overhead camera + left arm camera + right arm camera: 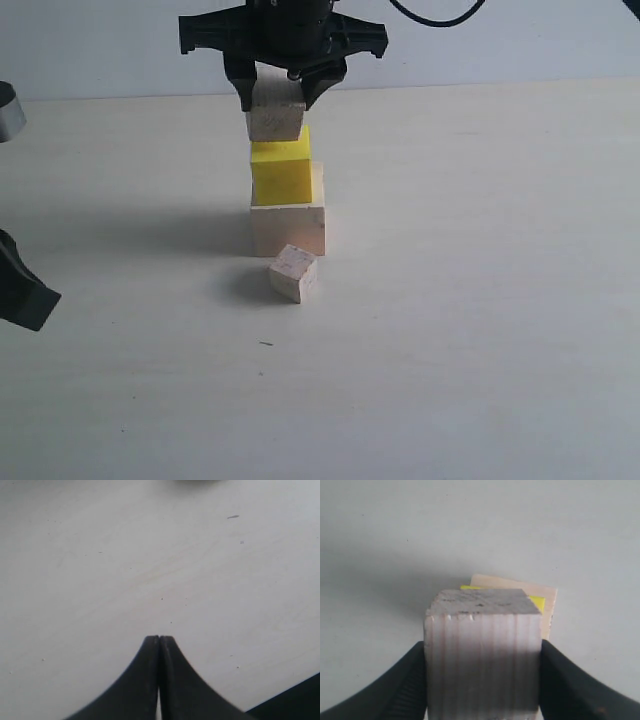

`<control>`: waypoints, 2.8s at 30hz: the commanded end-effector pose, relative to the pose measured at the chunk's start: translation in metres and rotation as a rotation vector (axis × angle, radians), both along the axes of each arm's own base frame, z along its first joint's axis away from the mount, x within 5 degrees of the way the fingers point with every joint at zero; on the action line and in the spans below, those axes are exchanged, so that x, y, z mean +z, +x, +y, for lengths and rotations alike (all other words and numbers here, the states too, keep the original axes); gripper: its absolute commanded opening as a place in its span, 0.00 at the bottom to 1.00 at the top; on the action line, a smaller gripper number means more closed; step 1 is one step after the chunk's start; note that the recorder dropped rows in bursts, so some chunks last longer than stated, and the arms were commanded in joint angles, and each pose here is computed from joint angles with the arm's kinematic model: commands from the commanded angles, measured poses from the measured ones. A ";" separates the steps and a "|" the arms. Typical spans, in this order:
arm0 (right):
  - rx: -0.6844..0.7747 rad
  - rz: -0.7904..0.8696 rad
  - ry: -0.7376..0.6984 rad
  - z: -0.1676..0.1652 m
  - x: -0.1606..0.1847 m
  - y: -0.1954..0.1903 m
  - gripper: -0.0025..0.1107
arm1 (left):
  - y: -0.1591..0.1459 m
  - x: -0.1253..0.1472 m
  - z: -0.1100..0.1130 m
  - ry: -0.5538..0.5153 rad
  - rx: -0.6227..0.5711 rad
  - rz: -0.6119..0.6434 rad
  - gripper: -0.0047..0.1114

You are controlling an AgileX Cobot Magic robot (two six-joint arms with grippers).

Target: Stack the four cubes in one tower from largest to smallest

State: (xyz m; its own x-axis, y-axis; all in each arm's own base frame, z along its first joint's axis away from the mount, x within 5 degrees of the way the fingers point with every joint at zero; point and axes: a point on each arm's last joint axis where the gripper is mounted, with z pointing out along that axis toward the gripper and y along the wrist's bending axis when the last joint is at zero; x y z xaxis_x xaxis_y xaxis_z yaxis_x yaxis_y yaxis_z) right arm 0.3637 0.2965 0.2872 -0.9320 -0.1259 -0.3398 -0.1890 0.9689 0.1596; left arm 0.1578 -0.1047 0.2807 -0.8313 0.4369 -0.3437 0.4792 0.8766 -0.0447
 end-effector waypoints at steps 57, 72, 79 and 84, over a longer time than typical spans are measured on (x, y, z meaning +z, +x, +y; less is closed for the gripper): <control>0.019 0.052 0.022 -0.026 0.014 -0.021 0.02 | 0.002 0.001 -0.001 -0.025 0.002 -0.029 0.05; -0.004 0.034 0.016 -0.013 0.000 -0.001 0.02 | 0.001 0.001 -0.001 -0.024 0.002 -0.027 0.05; -0.004 0.017 0.007 -0.015 0.005 -0.002 0.02 | 0.002 0.001 -0.001 -0.025 0.002 -0.029 0.05; -0.001 0.018 0.008 -0.015 0.005 -0.002 0.02 | 0.002 0.001 -0.001 -0.025 0.002 -0.029 0.05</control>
State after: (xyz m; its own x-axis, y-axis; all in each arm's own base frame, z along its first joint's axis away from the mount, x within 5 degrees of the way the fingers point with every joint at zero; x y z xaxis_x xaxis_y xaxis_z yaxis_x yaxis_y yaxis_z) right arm 0.3626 0.2820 0.2836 -0.9466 -0.1188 -0.2997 -0.1748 0.9703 0.1673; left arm 0.1602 -0.1062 0.2818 -0.8216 0.4299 -0.3744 0.4799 0.8760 -0.0472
